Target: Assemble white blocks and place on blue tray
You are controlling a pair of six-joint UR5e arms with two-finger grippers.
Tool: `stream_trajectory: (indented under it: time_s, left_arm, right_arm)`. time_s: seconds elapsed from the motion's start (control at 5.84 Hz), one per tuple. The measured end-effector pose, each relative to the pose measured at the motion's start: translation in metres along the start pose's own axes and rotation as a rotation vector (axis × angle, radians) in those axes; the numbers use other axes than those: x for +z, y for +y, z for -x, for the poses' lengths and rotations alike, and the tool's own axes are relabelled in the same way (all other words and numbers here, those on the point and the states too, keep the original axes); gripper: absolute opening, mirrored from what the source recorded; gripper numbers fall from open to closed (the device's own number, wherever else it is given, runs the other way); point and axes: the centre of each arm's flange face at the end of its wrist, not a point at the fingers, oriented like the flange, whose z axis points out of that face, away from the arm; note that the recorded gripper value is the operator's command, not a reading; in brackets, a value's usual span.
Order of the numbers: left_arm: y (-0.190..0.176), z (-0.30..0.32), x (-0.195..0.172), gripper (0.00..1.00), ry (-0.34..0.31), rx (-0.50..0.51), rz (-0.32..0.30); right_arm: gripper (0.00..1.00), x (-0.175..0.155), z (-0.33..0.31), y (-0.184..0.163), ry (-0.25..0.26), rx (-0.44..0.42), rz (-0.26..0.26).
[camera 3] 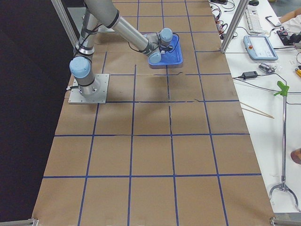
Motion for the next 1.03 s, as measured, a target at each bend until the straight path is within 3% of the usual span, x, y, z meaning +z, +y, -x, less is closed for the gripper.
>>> stream_trajectory:
  time_s: [0.51, 1.03]
  left_arm:
    - [0.0003, 0.0000, -0.0012, 0.99, 0.000, 0.000, -0.001]
    - [0.0008, -0.0003, -0.0020, 0.99, 0.000, 0.001, -0.003]
  right_arm:
    - [0.53, 0.0003, 0.0003, -0.0003, -0.001, 0.001, 0.000]
    - [0.58, 0.0006, 0.0004, -0.0003, -0.003, 0.003, -0.001]
